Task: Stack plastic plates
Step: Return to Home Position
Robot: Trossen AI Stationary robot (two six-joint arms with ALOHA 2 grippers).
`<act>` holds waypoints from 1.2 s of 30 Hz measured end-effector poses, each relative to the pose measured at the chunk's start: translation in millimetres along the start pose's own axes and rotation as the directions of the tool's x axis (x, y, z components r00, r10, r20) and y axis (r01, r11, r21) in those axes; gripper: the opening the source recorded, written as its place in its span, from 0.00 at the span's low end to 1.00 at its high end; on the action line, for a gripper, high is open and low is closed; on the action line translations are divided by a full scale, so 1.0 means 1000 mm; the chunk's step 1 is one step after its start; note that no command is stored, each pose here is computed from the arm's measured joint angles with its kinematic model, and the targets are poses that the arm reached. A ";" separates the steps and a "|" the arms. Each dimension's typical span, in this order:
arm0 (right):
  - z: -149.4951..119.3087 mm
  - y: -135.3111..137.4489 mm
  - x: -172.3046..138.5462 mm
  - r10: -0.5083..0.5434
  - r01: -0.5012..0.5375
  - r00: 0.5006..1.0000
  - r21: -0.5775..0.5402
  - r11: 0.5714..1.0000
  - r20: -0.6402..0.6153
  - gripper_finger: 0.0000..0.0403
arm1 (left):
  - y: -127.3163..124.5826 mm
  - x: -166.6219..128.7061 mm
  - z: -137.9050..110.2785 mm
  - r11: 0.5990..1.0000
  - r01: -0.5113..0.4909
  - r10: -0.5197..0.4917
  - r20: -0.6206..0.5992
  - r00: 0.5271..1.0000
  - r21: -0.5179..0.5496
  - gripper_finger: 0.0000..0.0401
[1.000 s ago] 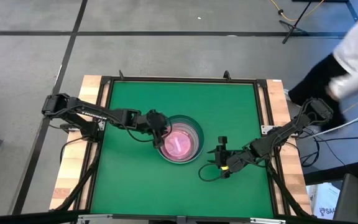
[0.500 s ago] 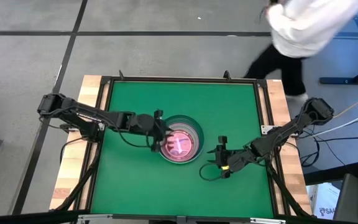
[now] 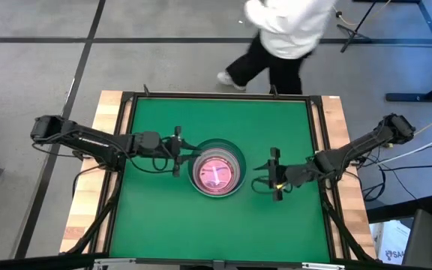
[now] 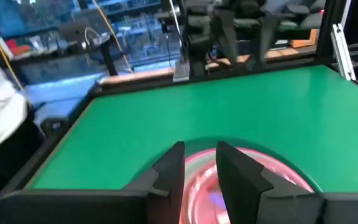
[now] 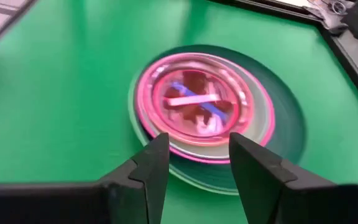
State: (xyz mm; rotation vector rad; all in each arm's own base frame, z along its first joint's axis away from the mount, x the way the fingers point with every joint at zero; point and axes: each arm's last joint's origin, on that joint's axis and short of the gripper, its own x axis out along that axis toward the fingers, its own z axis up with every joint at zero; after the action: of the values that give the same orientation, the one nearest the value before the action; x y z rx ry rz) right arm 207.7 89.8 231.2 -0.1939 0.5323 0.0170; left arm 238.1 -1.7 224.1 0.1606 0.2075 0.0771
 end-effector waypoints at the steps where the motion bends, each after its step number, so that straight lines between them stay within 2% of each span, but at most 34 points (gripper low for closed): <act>1: 0.000 -0.004 -0.001 -0.009 0.009 1.000 0.003 1.000 -0.004 0.40 | 0.000 -0.005 -0.003 1.000 -0.004 0.004 -0.001 1.000 -0.011 0.21; 9: -0.004 -0.032 -0.010 -0.061 0.061 0.998 0.036 0.997 0.006 0.40 | 0.004 -0.051 -0.016 0.996 -0.038 0.046 0.100 0.994 -0.075 0.21; 17: -0.034 -0.040 -0.021 -0.079 0.072 0.993 0.085 0.994 0.086 0.40 | 0.007 -0.084 -0.021 0.994 -0.051 0.068 0.193 0.979 -0.092 0.21; 21: -0.047 -0.043 -0.030 -0.087 0.067 0.981 0.116 0.991 0.175 0.40 | 0.006 -0.094 -0.027 0.994 -0.055 0.070 0.163 0.984 -0.095 0.21; 25: -0.059 -0.045 -0.037 -0.103 0.070 0.963 0.136 0.988 0.249 0.40 | 0.007 -0.102 -0.027 0.991 -0.060 0.082 0.190 0.978 -0.117 0.21; 29: -0.069 -0.047 -0.044 -0.107 0.067 0.952 0.147 0.987 0.285 0.40 | 0.006 -0.107 -0.031 0.994 -0.014 0.037 0.210 0.977 -0.112 0.21; 36: -0.080 -0.048 -0.049 -0.116 0.061 0.933 0.167 0.984 0.341 0.40 | 0.006 -0.118 -0.039 0.992 -0.025 0.054 0.239 0.969 -0.121 0.21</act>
State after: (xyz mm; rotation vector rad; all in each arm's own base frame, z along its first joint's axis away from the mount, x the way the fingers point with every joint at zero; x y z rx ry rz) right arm 128.8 29.4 196.9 -0.0602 0.1666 -0.0772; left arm 114.4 -0.4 210.5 0.0565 -0.0444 0.1082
